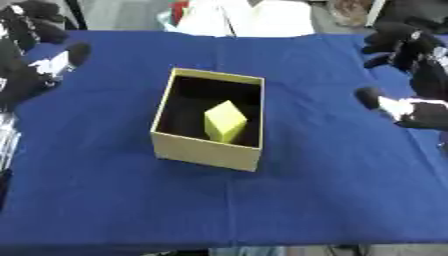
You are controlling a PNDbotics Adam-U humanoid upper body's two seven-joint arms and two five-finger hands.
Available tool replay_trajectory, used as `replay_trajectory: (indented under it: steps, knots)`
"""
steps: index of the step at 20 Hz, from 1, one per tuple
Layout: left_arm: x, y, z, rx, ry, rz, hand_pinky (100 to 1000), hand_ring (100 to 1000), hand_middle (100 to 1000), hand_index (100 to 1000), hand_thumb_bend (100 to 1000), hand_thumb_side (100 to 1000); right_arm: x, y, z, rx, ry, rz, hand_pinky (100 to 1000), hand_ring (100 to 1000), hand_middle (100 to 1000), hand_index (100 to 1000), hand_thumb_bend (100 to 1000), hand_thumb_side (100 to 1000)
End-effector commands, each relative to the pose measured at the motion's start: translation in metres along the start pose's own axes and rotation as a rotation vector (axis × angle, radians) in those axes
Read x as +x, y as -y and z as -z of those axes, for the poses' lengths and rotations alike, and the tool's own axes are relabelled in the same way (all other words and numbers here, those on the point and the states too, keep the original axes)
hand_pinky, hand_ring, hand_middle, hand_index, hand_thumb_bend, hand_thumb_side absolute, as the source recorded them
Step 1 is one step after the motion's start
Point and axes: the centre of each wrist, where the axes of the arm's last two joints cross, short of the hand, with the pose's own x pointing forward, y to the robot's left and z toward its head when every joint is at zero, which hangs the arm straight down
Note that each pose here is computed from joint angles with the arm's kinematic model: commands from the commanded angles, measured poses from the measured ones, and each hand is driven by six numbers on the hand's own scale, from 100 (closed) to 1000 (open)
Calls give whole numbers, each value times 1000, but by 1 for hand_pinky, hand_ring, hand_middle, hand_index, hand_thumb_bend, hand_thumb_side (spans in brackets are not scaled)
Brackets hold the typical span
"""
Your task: Pick up objects on the table and place them in the box.
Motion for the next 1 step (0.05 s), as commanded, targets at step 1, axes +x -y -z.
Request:
replay_trajectory:
  steps: [1]
  knots:
    - [3,-2,3,9,6,-12,648,598,617,737,736,460,9,8,4,-29,31,-5,656,755,740,874,540,313]
